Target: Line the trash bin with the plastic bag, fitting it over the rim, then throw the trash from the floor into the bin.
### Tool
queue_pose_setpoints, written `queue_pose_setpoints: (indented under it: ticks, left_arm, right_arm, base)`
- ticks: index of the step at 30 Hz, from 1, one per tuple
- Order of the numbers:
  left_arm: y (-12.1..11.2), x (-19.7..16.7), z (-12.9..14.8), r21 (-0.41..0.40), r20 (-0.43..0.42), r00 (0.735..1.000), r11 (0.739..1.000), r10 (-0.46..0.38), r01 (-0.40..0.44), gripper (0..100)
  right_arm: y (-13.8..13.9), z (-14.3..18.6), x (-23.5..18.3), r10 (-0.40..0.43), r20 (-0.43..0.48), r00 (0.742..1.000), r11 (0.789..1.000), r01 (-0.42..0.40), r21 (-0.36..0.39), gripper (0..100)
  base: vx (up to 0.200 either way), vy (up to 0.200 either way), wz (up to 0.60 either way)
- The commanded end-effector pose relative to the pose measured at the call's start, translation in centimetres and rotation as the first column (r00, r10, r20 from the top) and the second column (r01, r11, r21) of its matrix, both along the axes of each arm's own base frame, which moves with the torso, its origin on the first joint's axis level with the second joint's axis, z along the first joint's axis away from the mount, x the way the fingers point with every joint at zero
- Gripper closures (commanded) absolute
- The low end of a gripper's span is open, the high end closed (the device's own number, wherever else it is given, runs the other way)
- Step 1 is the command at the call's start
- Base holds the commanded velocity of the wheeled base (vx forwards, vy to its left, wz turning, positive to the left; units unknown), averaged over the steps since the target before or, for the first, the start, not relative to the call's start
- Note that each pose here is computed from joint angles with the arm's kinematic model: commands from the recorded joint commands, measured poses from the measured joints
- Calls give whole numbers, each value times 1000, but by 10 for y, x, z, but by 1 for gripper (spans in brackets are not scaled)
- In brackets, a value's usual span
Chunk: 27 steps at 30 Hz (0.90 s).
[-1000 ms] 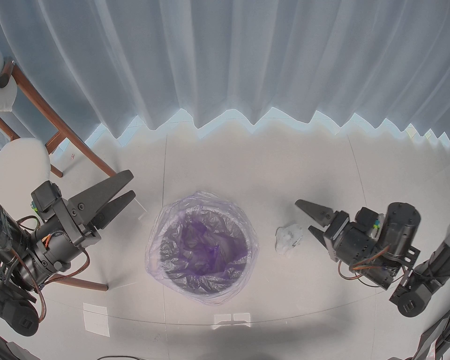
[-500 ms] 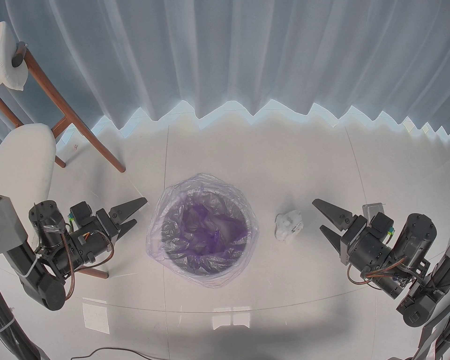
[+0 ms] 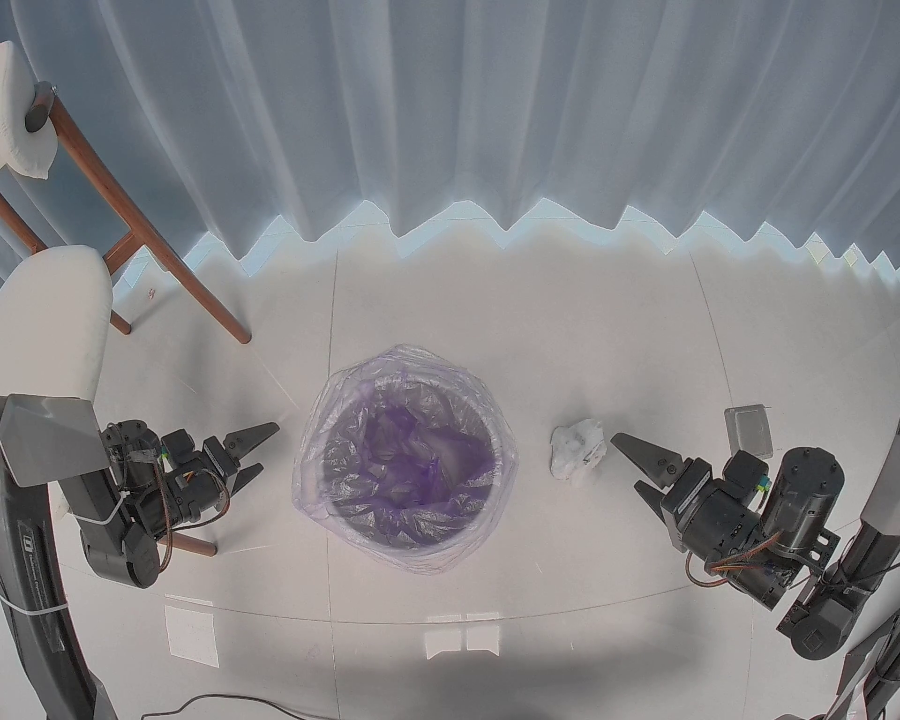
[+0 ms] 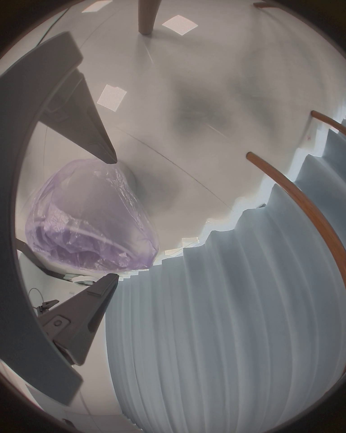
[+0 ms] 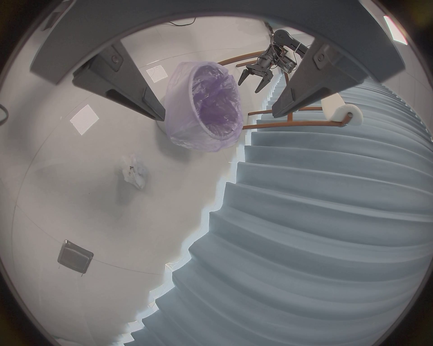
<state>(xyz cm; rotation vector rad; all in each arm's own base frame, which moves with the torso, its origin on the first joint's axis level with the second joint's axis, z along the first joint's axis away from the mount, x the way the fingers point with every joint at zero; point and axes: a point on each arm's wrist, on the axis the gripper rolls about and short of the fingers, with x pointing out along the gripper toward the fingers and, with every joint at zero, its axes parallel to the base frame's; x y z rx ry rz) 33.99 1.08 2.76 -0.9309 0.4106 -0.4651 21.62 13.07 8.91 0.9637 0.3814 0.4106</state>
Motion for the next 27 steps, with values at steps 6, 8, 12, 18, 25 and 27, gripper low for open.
queue_pose_setpoints:
  ticks: [6, 8, 12, 18, 25, 27]
  left_arm:
    - [3, 29, -3, -3, 75, 994, 996, -83, 84, 0]
    - [5, 36, 2, -1, 108, 990, 996, -94, 94, 0]
    - [4, 48, 5, 6, 153, 975, 987, -160, 161, 0]
    - [-6, 62, 11, 17, 206, 958, 979, -200, 201, 0]
    - [-13, 69, 23, 44, 263, 927, 963, -267, 264, 0]
    - [-13, 68, 26, 45, 266, 920, 957, -288, 286, 0]
  right_arm:
    - [3, -9, 2, 0, -20, 1000, 1000, -1, -14, 0]
    - [3, -12, 3, -1, -30, 1000, 1000, 1, -21, 0]
    - [4, -16, 4, 1, -44, 999, 1000, -3, -29, 0]
    - [4, -17, 4, 1, -48, 999, 999, -3, -32, 0]
    - [5, -18, 4, 1, -51, 999, 999, -3, -33, 0]
    - [5, -18, 4, 1, -52, 999, 999, -3, -34, 0]
  base:
    - [0, 0, 0]
    - [0, 0, 0]
    - [0, 0, 0]
    - [0, 0, 0]
    - [0, 0, 0]
    - [0, 0, 0]
